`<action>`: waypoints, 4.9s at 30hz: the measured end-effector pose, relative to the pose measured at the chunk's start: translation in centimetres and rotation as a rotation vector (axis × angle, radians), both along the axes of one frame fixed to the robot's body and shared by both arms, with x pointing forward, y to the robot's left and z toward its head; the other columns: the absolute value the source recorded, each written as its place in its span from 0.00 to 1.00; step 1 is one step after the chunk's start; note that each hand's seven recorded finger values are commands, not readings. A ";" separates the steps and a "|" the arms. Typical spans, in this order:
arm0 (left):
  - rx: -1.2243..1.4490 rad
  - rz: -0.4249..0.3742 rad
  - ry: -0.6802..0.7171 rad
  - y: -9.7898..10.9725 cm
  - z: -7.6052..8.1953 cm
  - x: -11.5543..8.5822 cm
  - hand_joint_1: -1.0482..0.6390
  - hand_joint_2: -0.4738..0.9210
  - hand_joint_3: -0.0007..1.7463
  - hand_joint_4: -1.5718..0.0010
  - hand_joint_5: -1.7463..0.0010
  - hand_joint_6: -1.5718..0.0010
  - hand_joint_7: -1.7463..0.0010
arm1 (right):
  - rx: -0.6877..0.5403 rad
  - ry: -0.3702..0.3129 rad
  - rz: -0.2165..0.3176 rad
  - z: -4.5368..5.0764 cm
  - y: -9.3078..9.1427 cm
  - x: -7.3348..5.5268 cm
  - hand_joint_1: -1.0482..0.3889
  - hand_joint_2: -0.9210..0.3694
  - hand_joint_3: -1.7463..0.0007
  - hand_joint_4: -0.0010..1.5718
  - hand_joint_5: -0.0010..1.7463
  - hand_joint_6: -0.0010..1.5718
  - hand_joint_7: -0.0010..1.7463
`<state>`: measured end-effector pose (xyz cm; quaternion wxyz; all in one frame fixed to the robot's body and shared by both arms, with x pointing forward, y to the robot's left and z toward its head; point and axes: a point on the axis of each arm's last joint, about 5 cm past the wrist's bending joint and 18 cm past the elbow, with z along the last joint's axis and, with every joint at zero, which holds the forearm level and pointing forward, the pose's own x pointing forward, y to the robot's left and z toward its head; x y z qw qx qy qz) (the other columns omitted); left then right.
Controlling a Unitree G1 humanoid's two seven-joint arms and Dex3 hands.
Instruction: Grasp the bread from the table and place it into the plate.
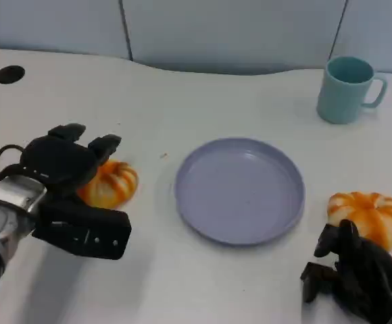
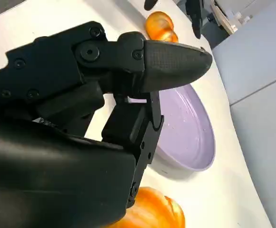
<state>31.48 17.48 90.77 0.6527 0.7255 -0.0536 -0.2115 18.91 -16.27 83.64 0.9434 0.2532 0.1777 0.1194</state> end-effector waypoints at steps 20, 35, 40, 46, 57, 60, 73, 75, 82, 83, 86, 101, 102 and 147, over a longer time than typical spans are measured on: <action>0.089 0.062 0.131 -1.6 -1.1 0.8 0.17 0.91 0.00 1.00 1.00 0.98 1.00 | 0.000 -0.002 0.001 0.00 -0.3 -0.3 0.42 0.00 0.70 0.80 0.77 0.73 0.73; 0.108 0.079 0.206 -2.4 -1.2 0.9 0.18 0.90 0.00 1.00 1.00 0.97 1.00 | 0.000 0.004 -0.007 0.02 -0.4 -0.6 0.41 0.00 0.72 0.81 0.74 0.75 0.68; 0.110 0.078 0.206 -2.4 -1.1 0.9 0.18 0.90 0.00 1.00 1.00 0.97 1.00 | 0.000 0.004 -0.007 0.02 -0.4 -0.6 0.41 0.00 0.72 0.81 0.74 0.76 0.68; 0.106 0.079 0.206 -2.4 -1.1 0.9 0.18 0.90 0.00 1.00 1.00 0.97 1.00 | 0.000 0.004 -0.008 0.03 -0.4 -0.6 0.41 0.00 0.72 0.81 0.74 0.76 0.68; 0.097 0.082 0.209 -2.4 -1.2 0.9 0.18 0.90 0.00 1.00 1.00 0.97 1.00 | 0.000 0.004 -0.008 0.03 -0.4 -0.6 0.41 0.00 0.72 0.81 0.74 0.76 0.68; 0.098 0.082 0.209 -2.5 -1.2 0.8 0.18 0.90 0.00 1.00 1.00 0.97 1.00 | 0.000 0.004 -0.008 0.03 -0.4 -0.6 0.41 0.00 0.72 0.81 0.74 0.76 0.68; -0.046 0.104 0.041 -2.9 -3.3 -0.5 0.44 0.96 0.42 0.61 0.02 0.70 0.08 | 0.000 0.011 -0.024 0.05 -0.7 -1.4 0.42 0.00 0.72 0.82 0.76 0.74 0.72; -0.085 0.107 0.002 -3.0 -3.9 -0.9 0.44 0.96 0.43 0.60 0.01 0.69 0.07 | 0.002 0.011 -0.032 0.01 -0.8 -1.6 0.42 0.00 0.72 0.82 0.76 0.74 0.72; -0.124 0.093 -0.028 -3.0 -4.1 -1.1 0.48 0.91 0.47 0.57 0.00 0.68 0.01 | 0.007 0.013 -0.031 -0.03 -0.8 -1.7 0.41 0.00 0.70 0.81 0.75 0.74 0.72; -0.147 0.092 -0.040 -3.0 -4.1 -1.2 0.48 0.90 0.48 0.56 0.00 0.67 0.01 | 0.007 0.013 -0.030 -0.01 -0.8 -1.7 0.42 0.00 0.70 0.81 0.75 0.74 0.72; -0.208 0.089 -0.072 -3.0 -4.3 -1.4 0.49 0.87 0.47 0.56 0.00 0.67 0.00 | 0.007 0.013 -0.027 0.03 -0.8 -1.6 0.42 0.00 0.69 0.81 0.76 0.74 0.72; -0.377 0.046 -0.234 -2.6 -3.1 -0.8 0.56 0.83 0.40 0.51 0.00 0.63 0.00 | 0.006 0.003 -0.020 -0.05 -0.6 -1.1 0.42 0.00 0.68 0.81 0.75 0.75 0.71; -0.410 0.051 -0.239 -2.7 -3.0 -0.7 0.56 0.82 0.41 0.52 0.00 0.63 0.00 | 0.006 0.003 -0.019 -0.03 -0.6 -1.1 0.42 0.00 0.68 0.81 0.75 0.75 0.71; -0.623 -0.441 -0.194 -13.2 1.9 -0.1 0.47 0.71 0.76 0.35 0.00 0.49 0.00 | 0.003 0.017 -0.009 0.28 0.2 -0.7 0.42 0.00 0.70 0.81 0.75 0.75 0.72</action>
